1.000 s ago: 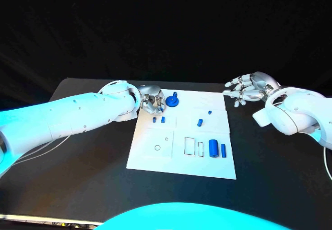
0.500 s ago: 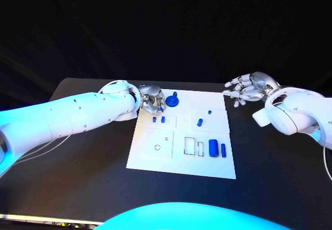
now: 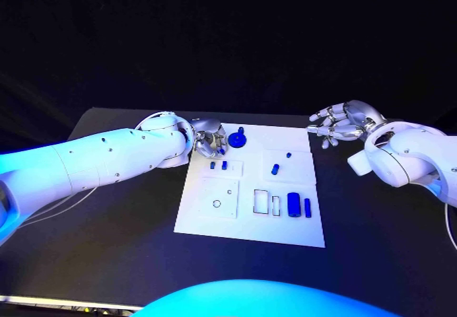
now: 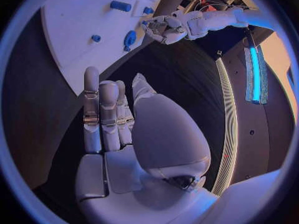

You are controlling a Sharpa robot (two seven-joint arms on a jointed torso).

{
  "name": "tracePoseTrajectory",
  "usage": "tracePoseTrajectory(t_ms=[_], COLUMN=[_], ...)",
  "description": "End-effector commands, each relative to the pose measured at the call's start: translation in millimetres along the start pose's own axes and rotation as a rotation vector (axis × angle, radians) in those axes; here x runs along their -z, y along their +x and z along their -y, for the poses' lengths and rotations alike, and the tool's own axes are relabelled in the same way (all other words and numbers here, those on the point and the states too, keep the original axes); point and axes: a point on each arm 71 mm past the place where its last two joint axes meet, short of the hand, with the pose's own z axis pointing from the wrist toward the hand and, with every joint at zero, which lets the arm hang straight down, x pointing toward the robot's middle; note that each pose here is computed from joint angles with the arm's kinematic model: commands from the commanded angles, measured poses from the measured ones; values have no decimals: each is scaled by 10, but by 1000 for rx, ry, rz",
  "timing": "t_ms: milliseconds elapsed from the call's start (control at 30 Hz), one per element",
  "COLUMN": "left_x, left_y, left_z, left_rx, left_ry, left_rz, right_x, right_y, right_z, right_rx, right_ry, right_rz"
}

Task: Assemble the parts on the task board

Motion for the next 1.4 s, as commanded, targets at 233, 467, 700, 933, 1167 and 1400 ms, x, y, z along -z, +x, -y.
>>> tracePoseTrajectory(t_ms=[233, 467, 700, 933, 1167, 1400], left_x=[-5, -3, 0, 3, 10, 13], left_y=[6, 6, 6, 8, 7, 10], left_z=[19, 11, 1, -10, -27, -27], left_rx=[15, 18, 18, 21, 27, 35], left_ry=[8, 3, -1, -5, -9, -11], left_rz=[-1, 0, -1, -6, -8, -11], right_x=[-2, -3, -1, 0, 1, 0], right_y=[26, 27, 36, 41, 40, 43], right_z=[-3, 5, 18, 25, 28, 27], right_rx=[7, 6, 4, 3, 3, 3], right_ry=[-7, -4, -1, 0, 1, 0], right_rz=[-19, -21, -25, -26, -25, -26])
